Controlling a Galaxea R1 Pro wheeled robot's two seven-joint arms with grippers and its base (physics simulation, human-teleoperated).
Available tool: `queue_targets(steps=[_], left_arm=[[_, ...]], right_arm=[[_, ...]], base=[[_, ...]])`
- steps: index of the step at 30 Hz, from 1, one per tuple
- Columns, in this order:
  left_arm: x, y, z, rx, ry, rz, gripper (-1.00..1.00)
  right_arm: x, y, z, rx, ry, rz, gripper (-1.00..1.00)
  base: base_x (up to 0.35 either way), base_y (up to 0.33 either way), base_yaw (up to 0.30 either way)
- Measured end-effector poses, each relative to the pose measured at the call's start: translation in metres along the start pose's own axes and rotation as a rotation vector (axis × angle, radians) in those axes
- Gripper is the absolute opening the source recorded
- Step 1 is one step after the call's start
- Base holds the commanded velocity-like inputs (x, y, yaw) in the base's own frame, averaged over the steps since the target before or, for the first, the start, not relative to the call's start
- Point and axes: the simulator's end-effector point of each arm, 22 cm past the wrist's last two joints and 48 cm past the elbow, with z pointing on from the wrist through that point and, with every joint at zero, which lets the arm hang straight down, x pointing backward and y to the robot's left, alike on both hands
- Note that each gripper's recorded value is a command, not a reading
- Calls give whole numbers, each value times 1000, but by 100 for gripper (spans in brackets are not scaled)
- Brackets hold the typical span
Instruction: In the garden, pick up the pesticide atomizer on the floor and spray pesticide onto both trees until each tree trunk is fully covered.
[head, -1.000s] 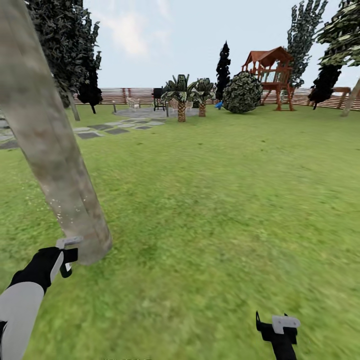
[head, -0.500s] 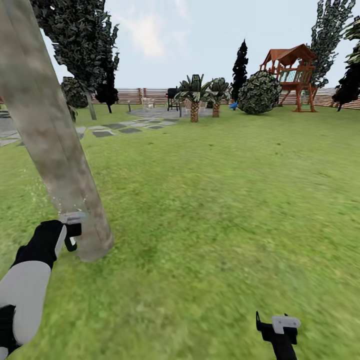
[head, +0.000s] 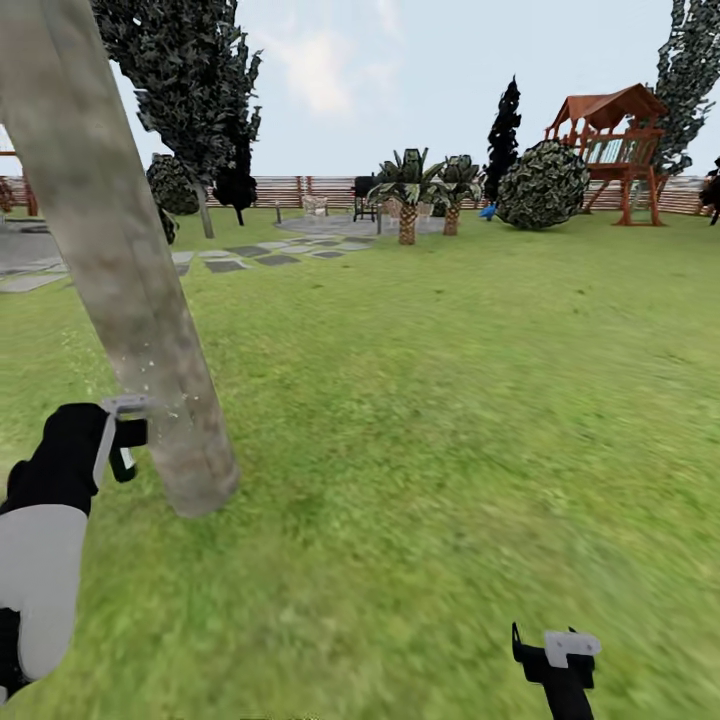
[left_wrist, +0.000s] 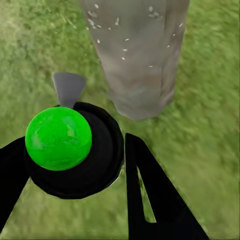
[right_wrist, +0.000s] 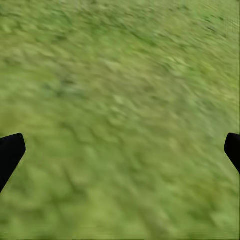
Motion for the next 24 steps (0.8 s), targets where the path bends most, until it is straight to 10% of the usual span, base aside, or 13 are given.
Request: queue_targets(steps=[24], left_arm=[[19, -8, 10, -3, 36, 59, -100]], right_arm=[[0, 0, 0, 0, -1, 0, 100]], base=[[117, -225, 148]])
